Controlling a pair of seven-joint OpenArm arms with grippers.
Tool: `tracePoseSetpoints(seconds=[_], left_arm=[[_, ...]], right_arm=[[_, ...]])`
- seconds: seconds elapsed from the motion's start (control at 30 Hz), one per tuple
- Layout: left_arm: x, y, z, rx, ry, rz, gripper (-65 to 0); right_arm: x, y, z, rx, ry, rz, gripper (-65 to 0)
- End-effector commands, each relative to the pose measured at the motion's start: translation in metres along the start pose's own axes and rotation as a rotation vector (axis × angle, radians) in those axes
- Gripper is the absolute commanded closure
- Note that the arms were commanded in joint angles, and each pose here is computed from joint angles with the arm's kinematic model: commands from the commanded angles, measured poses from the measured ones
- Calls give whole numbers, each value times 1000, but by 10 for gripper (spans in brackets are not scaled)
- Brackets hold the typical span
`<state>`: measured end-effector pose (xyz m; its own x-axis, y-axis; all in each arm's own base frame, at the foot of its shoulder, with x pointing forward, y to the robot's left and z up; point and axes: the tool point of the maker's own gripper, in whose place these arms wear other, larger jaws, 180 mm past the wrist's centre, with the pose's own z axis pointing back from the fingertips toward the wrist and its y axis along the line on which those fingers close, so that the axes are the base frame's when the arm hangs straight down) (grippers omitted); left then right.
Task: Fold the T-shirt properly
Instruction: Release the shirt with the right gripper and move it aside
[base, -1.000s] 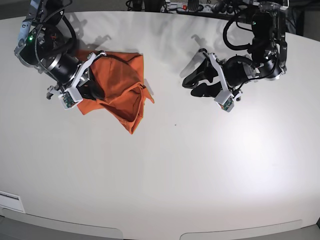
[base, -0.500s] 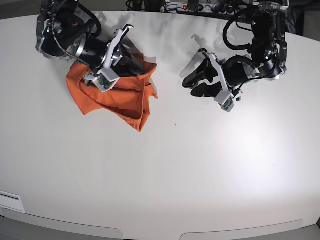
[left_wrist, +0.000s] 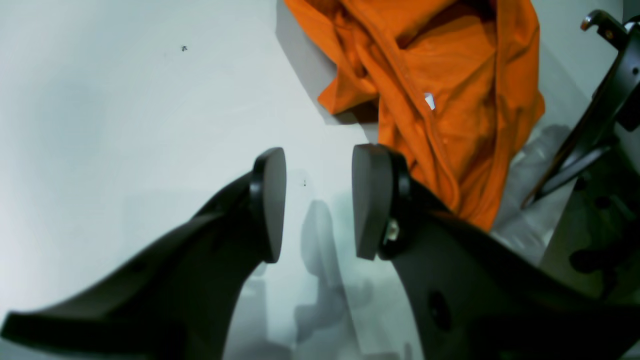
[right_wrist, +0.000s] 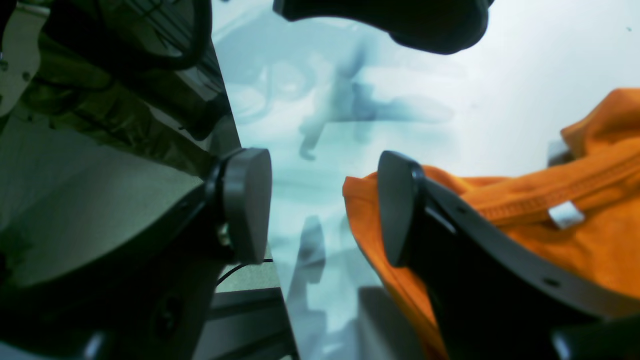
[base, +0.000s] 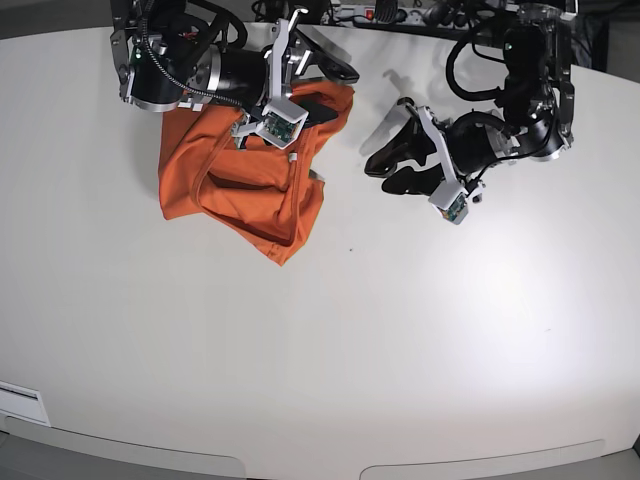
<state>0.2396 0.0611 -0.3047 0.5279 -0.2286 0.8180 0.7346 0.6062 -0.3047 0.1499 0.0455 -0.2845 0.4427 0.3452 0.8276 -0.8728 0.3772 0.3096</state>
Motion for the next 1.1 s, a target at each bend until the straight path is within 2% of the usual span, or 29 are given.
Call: tracePoseSetpoints(seconds=[0.0, 0.07, 0.1, 0.13, 0.17, 0.2, 0.27, 0.3, 0.4, 0.5, 0.63, 0.8, 0.97, 1.07], left_arm=[[19, -2, 3, -14, -59, -32, -241], [25, -2, 3, -13, -68, -51, -213], [28, -3, 4, -13, -74, -60, -157], [31, -5, 4, -14, -79, -72, -68], [33, -7, 6, -15, -82, -85, 0], [35, -9, 7, -16, -83, -97, 0], [42, -18, 9, -44, -105, -123, 0], [46, -26, 10, -83, -127, -134, 0], [54, -51, 15, -210, -162, -103, 0], [51, -72, 16, -309, -145, -87, 0], [35, -90, 1, -356, -68, -112, 0], [7, -116, -23, -394, 42, -190, 0], [-6, -122, -38, -360, 84, -277, 0], [-8, -118, -40, -332, 90, -301, 0]], right_arm=[[21, 1, 5, 1, -68, 42, -360], [33, -6, 11, -43, -79, 98, -359], [37, -11, 15, -74, -82, 122, -354], [40, -18, 20, -110, -83, 142, -330], [42, -25, 26, -150, -80, 157, -284], [44, -34, 32, -196, -75, 168, -214], [47, -58, 47, -310, -77, 187, -30], [49, -71, 57, -374, -87, 194, 0], [59, -106, 92, -563, -146, 231, 0], [58, -129, 124, -674, -157, 251, 0], [44, -156, 139, -698, -102, 255, 0], [17, -195, 134, -644, -39, 158, 0], [-14, -235, 128, -617, 58, 72, 0], [-26, -244, 119, -576, 96, 34, 0]])
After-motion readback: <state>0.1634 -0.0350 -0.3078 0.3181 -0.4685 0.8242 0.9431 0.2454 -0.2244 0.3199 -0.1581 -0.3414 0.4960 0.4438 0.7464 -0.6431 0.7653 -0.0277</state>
